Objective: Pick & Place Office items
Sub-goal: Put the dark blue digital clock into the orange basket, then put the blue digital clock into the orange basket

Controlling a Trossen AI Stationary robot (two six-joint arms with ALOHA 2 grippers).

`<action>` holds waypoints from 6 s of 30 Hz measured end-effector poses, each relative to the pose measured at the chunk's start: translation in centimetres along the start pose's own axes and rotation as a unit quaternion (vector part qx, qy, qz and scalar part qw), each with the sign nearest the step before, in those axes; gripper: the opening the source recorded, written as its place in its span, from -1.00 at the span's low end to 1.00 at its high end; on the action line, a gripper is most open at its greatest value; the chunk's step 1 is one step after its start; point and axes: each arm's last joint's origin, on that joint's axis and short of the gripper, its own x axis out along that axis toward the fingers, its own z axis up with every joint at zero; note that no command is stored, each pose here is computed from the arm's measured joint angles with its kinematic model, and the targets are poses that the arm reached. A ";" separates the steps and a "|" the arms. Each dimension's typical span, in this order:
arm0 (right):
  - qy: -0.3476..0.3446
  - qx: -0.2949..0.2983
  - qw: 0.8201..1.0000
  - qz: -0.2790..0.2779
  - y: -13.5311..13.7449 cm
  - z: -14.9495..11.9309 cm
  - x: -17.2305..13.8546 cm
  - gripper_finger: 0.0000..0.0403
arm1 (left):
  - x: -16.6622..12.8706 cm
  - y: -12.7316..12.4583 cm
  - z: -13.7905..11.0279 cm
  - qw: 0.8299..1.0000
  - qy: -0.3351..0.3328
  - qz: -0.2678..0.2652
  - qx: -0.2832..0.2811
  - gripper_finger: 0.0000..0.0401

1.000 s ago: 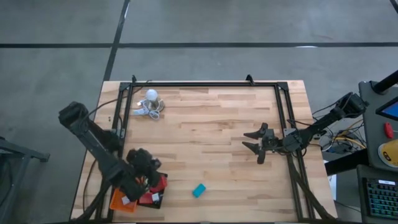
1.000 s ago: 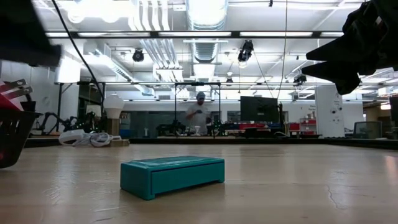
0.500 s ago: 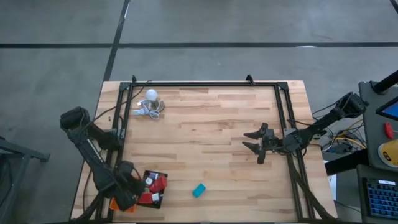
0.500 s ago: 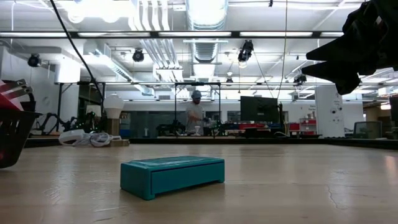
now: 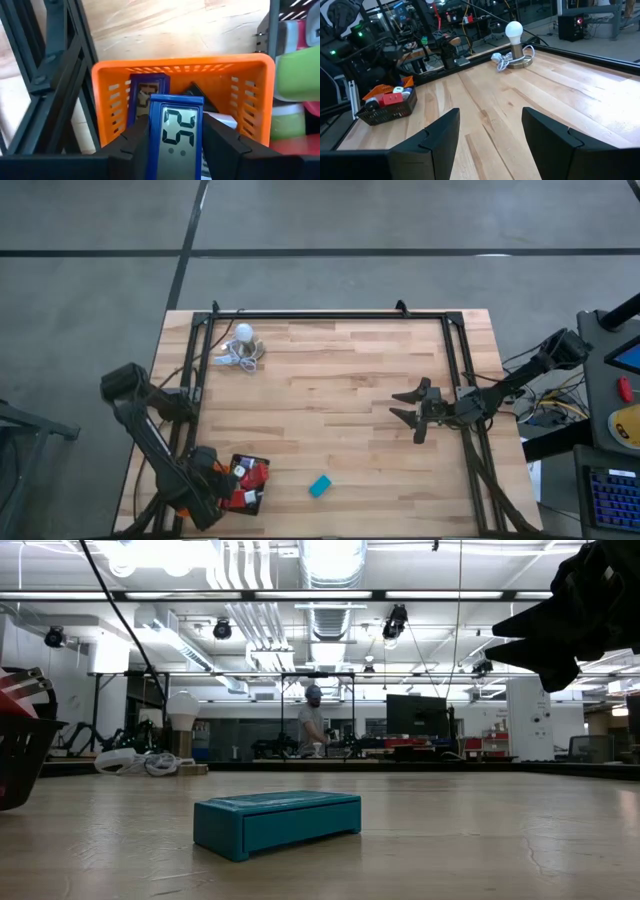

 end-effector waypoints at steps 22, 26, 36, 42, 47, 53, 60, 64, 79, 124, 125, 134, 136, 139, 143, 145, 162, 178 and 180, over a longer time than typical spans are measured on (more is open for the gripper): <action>0.000 0.000 1.000 0.000 0.0 0.0 0.0 0.04 | 0.1 -0.8 -0.4 0.999 -0.014 -0.046 0.009 0.14; 0.000 0.000 1.000 0.000 0.0 0.0 0.0 0.04 | -0.2 -0.7 -0.4 0.999 -0.008 -0.038 0.009 0.16; 0.000 0.000 1.000 0.000 0.0 0.0 0.0 0.04 | -7.1 -0.2 1.3 0.974 -0.182 -0.105 0.090 0.16; 0.000 0.000 1.000 0.000 0.0 0.0 0.0 0.04 | -8.3 -2.4 2.8 0.903 -0.334 -0.191 0.191 0.16; 0.000 0.000 1.000 0.000 0.0 0.0 0.0 0.04 | -8.0 -6.1 4.5 0.863 -0.390 -0.234 0.219 0.16; 0.000 0.000 1.000 0.000 0.0 0.0 0.0 0.04 | -7.4 -10.8 5.8 0.828 -0.361 -0.302 0.305 0.16; 0.000 0.000 1.000 0.000 0.0 0.0 0.0 0.04 | -6.4 -12.6 6.6 0.813 -0.340 -0.368 0.298 0.17; 0.000 0.000 1.000 0.000 0.0 0.0 0.0 0.04 | -5.1 -13.0 6.2 0.810 -0.324 -0.398 0.282 0.17; -0.001 0.001 1.000 0.000 0.0 0.0 0.0 0.04 | -1.9 -19.1 3.3 0.843 -0.275 -0.329 0.324 0.17; 0.000 0.000 1.000 0.000 0.0 0.0 0.0 0.04 | 1.3 -26.1 4.5 0.914 -0.159 -0.180 0.326 0.17; 0.000 0.000 1.000 0.000 0.0 0.0 0.0 0.04 | 1.5 -26.1 4.6 0.916 -0.157 -0.182 0.322 0.17; 0.000 0.000 1.000 0.000 0.0 0.0 0.0 0.04 | 2.7 -26.0 5.0 0.925 -0.134 -0.182 0.307 0.17; 0.000 0.000 1.000 0.000 0.0 0.0 0.0 0.04 | 2.7 -26.0 5.0 0.925 -0.134 -0.182 0.307 0.17; 0.000 0.000 1.000 0.000 0.0 0.0 0.0 0.04 | 2.7 -26.0 5.0 0.924 -0.134 -0.182 0.308 0.16; 0.000 0.000 1.000 0.000 0.0 0.0 0.0 0.04 | 2.7 -26.0 5.0 0.923 -0.135 -0.181 0.311 0.12; 0.000 0.000 1.000 0.000 0.0 0.0 0.0 0.04 | 2.7 -25.9 5.0 0.923 -0.135 -0.180 0.312 0.05; 0.000 0.000 1.000 0.000 0.0 0.0 0.0 0.04 | 2.7 -25.9 5.0 0.920 -0.133 -0.179 0.321 -0.18; 0.000 0.000 1.000 0.000 0.0 0.0 0.0 0.04 | -1.3 -24.0 6.1 0.902 -0.206 -0.159 0.345 -0.18; 0.000 0.000 1.000 0.000 0.0 0.0 0.0 0.04 | -2.2 -23.4 6.4 0.902 -0.217 -0.154 0.339 -0.18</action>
